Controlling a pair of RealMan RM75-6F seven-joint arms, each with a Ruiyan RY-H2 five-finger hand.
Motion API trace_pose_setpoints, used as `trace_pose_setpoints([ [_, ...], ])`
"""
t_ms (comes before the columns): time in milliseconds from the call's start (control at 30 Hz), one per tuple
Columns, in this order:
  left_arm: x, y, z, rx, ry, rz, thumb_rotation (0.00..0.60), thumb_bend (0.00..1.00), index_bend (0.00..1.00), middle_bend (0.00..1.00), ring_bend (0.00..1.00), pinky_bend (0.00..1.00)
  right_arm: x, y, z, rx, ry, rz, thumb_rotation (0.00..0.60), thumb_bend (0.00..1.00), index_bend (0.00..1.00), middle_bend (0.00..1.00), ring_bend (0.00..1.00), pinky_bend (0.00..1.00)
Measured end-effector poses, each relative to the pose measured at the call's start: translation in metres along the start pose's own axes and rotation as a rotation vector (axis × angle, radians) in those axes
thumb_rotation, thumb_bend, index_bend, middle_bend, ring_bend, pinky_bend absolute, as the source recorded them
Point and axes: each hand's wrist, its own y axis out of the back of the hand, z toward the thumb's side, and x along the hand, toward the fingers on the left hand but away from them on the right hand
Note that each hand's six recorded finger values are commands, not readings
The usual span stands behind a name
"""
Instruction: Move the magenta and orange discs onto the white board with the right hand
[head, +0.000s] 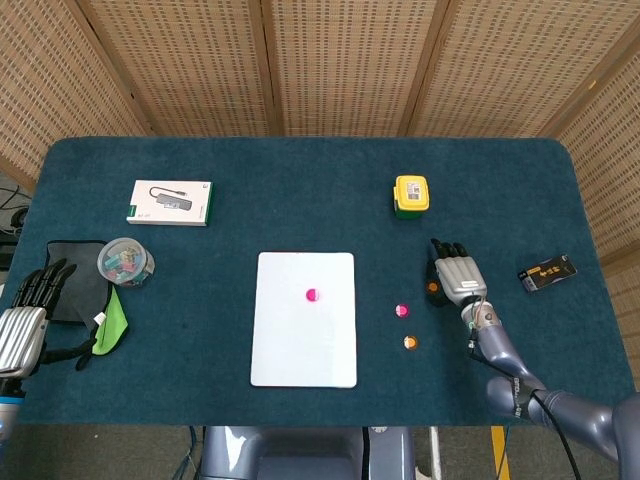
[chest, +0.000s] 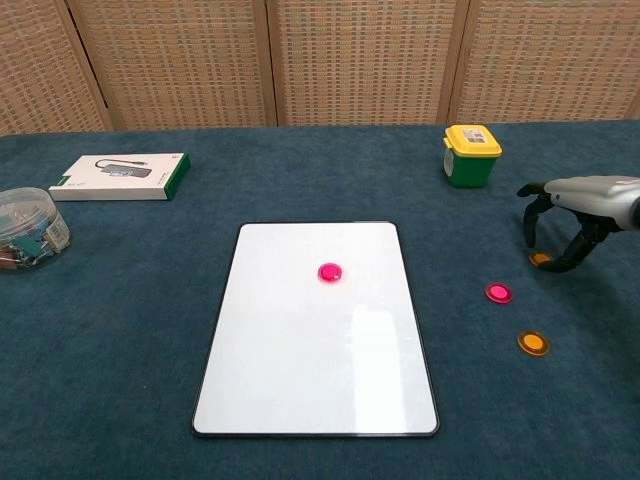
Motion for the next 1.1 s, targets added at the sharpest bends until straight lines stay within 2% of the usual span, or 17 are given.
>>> trace_pose_setpoints([
  [500,0.000,-0.001,0.000,0.003,0.004,-0.002,0.600,0.00,0.00,0.00,0.00,0.00,-0.005,-0.010,-0.009,-0.003,-0.024,0.029,0.600,0.34,0.43,0.00,0.00,0.00],
  [667,0.000,-0.001,0.000,0.003,0.005,-0.003,0.600,0.00,0.00,0.00,0.00,0.00,-0.007,-0.010,-0.012,-0.007,-0.030,0.026,0.600,0.36,0.54,0.00,0.00,0.00],
  [767,0.000,-0.001,-0.001,0.003,0.006,-0.005,0.600,0.00,0.00,0.00,0.00,0.00,-0.007,-0.010,-0.012,-0.006,-0.030,0.024,0.600,0.39,0.57,0.00,0.00,0.00],
  [1100,0.000,-0.001,0.000,0.002,0.004,-0.006,0.600,0.00,0.00,0.00,0.00,0.00,-0.001,-0.001,0.006,-0.017,0.027,0.007,0.600,0.40,0.57,0.00,0.00,0.00],
])
